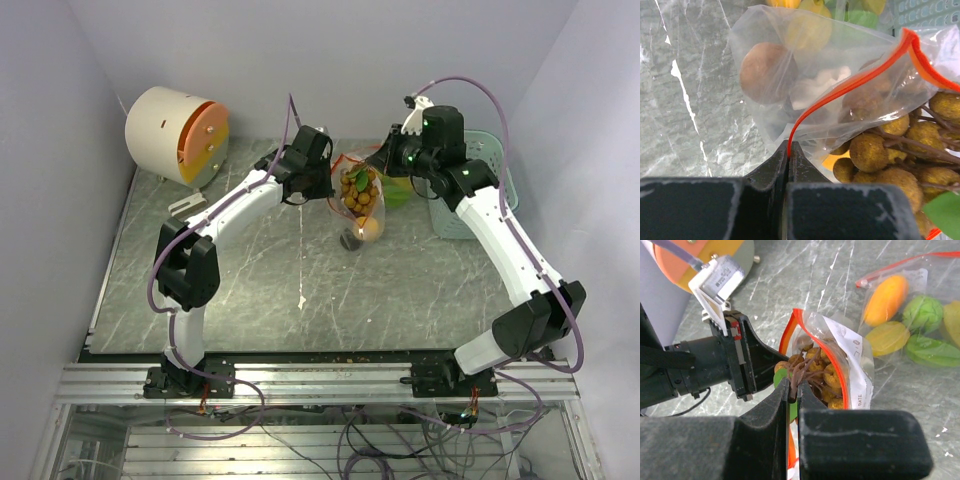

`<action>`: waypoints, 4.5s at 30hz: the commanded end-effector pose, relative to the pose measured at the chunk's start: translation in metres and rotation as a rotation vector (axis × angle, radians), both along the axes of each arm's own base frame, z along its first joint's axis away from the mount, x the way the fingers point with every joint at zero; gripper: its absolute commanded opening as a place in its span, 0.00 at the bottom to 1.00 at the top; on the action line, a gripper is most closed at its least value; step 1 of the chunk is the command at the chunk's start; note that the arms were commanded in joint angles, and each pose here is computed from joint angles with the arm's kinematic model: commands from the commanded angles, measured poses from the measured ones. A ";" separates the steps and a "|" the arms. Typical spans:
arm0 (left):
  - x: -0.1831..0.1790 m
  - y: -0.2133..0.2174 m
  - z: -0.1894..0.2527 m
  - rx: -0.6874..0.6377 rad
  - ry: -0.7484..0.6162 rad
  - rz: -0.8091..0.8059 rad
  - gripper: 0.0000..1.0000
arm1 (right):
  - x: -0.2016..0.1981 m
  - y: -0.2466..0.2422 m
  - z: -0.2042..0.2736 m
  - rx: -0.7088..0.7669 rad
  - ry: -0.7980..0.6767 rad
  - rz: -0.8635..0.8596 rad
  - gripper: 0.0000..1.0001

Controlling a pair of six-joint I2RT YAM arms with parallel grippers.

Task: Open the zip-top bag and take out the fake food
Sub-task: Pick up the fake fruit from the zipper food storage bag.

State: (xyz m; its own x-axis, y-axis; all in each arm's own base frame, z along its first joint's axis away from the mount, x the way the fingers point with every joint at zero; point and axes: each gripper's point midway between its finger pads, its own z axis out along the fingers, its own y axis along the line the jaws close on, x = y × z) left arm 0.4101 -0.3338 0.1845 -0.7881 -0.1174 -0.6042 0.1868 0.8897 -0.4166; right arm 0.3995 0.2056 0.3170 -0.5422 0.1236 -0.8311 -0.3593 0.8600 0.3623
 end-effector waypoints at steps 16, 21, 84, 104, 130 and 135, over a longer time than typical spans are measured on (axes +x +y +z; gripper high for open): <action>0.005 -0.005 -0.006 0.019 0.005 -0.044 0.07 | 0.020 -0.005 0.122 0.343 -0.254 0.054 0.00; 0.007 -0.002 -0.006 0.010 0.009 -0.034 0.07 | 0.004 0.023 0.121 0.444 -0.216 0.240 0.00; 0.017 0.031 0.037 -0.133 -0.062 0.034 0.68 | -0.025 0.011 0.126 0.982 -0.209 0.510 0.00; 0.010 0.034 0.041 -0.186 -0.066 0.050 0.07 | -0.045 0.019 0.137 0.927 -0.229 0.621 0.00; 0.018 0.042 0.063 -0.375 -0.052 0.050 0.07 | -0.117 0.102 0.056 0.572 -0.004 1.003 0.00; 0.018 0.048 0.046 -0.332 -0.027 0.062 0.07 | -0.115 0.087 0.089 0.696 -0.075 1.006 0.00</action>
State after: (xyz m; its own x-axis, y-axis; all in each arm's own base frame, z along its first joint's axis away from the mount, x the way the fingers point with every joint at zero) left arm 0.4282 -0.2870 0.2187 -0.7744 -0.3625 -0.5185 0.1150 0.7252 -0.6788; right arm 0.2927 0.3063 0.3741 -0.6351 0.0440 -0.7711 -0.7712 -0.0927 0.6299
